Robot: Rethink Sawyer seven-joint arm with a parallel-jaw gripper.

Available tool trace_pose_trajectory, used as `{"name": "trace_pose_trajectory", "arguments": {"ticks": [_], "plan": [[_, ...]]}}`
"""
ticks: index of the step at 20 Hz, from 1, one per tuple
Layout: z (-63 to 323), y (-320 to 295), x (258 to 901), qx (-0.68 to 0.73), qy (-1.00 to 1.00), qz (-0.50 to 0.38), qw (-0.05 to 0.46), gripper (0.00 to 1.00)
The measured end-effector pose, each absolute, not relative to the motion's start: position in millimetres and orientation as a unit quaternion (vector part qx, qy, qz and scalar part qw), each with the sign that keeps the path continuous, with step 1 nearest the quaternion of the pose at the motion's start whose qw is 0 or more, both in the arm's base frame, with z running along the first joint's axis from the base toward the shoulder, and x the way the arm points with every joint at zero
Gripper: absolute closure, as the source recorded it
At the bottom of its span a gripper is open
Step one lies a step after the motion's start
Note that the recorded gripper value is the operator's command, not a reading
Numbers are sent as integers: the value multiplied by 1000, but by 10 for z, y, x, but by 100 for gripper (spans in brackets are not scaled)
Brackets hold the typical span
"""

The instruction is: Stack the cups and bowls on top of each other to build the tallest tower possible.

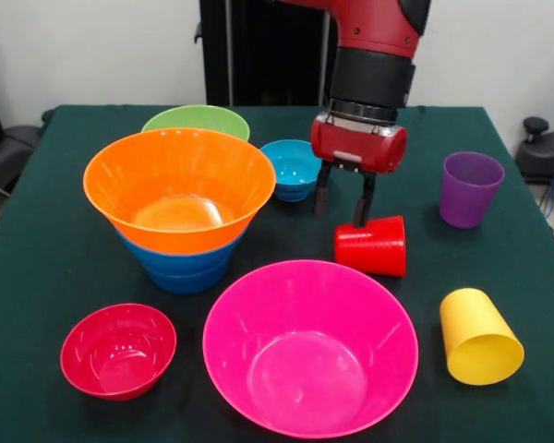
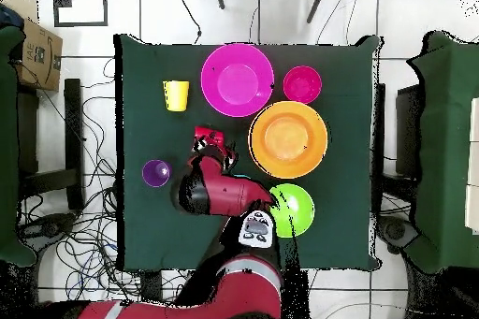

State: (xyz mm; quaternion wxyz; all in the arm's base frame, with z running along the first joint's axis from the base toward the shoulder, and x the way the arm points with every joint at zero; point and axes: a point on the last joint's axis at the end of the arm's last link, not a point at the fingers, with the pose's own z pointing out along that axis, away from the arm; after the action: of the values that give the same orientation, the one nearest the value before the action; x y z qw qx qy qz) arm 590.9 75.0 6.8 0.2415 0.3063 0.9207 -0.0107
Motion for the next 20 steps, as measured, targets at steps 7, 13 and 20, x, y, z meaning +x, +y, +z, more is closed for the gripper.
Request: {"name": "trace_pose_trajectory", "arguments": {"ticks": [7, 13, 20], "plan": [[-121, 559, 5833, 315, 911, -26, 265, 0], [-329, 411, 5718, 325, 912, -35, 249, 0], [-547, 285, 5617, 337, 912, -41, 232, 0]]}}
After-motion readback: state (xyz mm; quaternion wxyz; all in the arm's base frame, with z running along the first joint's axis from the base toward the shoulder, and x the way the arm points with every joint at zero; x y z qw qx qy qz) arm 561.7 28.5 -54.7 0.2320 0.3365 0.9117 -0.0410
